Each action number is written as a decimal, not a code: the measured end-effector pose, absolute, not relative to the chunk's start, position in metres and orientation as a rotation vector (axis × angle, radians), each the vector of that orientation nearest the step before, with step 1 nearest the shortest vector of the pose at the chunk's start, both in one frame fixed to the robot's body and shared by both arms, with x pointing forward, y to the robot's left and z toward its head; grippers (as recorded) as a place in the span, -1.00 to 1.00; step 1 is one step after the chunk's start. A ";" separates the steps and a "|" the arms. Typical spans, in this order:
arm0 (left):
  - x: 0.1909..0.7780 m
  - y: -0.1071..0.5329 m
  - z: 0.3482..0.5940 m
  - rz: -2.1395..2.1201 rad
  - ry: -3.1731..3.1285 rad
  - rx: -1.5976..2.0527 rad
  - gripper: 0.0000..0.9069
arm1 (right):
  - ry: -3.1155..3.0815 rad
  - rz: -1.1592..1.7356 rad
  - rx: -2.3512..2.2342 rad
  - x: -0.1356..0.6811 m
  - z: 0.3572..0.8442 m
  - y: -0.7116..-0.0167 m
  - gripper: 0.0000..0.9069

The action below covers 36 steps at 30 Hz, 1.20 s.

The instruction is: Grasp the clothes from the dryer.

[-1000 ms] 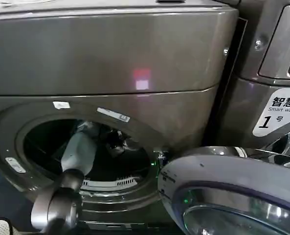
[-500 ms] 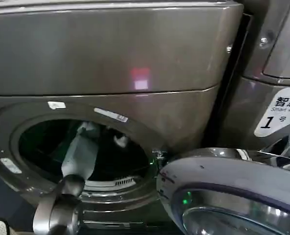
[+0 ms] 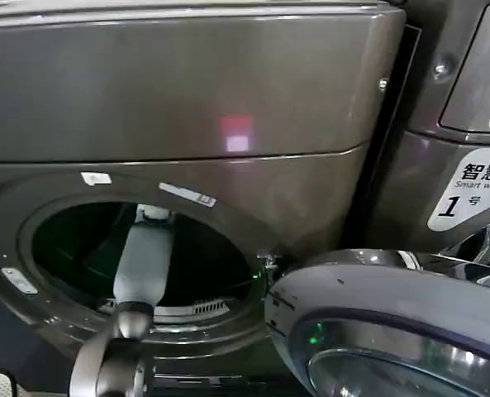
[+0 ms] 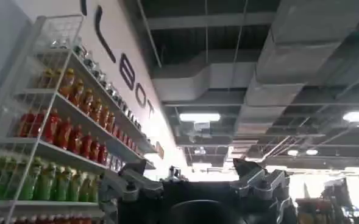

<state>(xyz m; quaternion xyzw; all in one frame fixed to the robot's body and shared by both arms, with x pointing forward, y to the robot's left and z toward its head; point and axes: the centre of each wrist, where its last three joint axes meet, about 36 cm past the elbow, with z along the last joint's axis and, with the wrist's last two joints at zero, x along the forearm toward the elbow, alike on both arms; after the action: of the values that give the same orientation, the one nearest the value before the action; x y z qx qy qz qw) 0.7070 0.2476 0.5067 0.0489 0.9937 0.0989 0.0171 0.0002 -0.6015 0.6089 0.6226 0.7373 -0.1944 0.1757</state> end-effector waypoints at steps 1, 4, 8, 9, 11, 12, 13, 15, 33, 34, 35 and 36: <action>0.707 0.247 0.508 0.278 3.090 0.126 -1.00 | 2.088 -0.551 1.764 0.000 0.609 -0.601 1.00; 0.707 0.248 0.513 0.194 3.088 0.059 -1.00 | 2.087 -0.556 1.762 0.000 0.609 -0.601 1.00; 0.706 0.247 0.516 0.121 3.086 -0.001 -1.00 | 2.085 -0.559 1.757 0.000 0.609 -0.601 1.00; 0.706 0.247 0.516 0.107 3.087 -0.011 -1.00 | 2.086 -0.560 1.755 0.001 0.609 -0.600 1.00; 0.705 0.247 0.516 0.085 3.087 -0.026 -1.00 | 2.086 -0.560 1.755 0.001 0.609 -0.600 1.00; 0.705 0.247 0.516 0.075 3.087 -0.033 -1.00 | 2.086 -0.560 1.755 0.001 0.609 -0.600 1.00; 0.705 0.247 0.516 0.066 3.087 -0.039 -1.00 | 2.086 -0.561 1.755 0.000 0.609 -0.600 1.00; 0.705 0.247 0.517 0.050 3.087 -0.049 -1.00 | 2.085 -0.562 1.755 0.000 0.608 -0.600 1.00; 0.706 0.247 0.521 -0.017 3.083 -0.083 -1.00 | 2.091 -0.574 1.771 0.000 0.613 -0.596 1.00; 0.706 0.247 0.521 -0.018 3.083 -0.083 -1.00 | 2.091 -0.574 1.773 0.000 0.613 -0.596 1.00; 0.706 0.247 0.521 -0.019 3.083 -0.083 -1.00 | 2.093 -0.575 1.775 0.000 0.614 -0.596 1.00; 0.706 0.247 0.522 -0.021 3.082 -0.083 -1.00 | 2.093 -0.577 1.778 0.000 0.614 -0.596 1.00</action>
<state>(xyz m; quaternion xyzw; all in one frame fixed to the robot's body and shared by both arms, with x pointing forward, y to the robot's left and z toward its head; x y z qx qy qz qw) 0.7059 0.2474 0.5215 -0.0270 0.9992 -0.0069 0.0290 -0.0005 -0.5957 0.6137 0.6246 0.7355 -0.2028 0.1668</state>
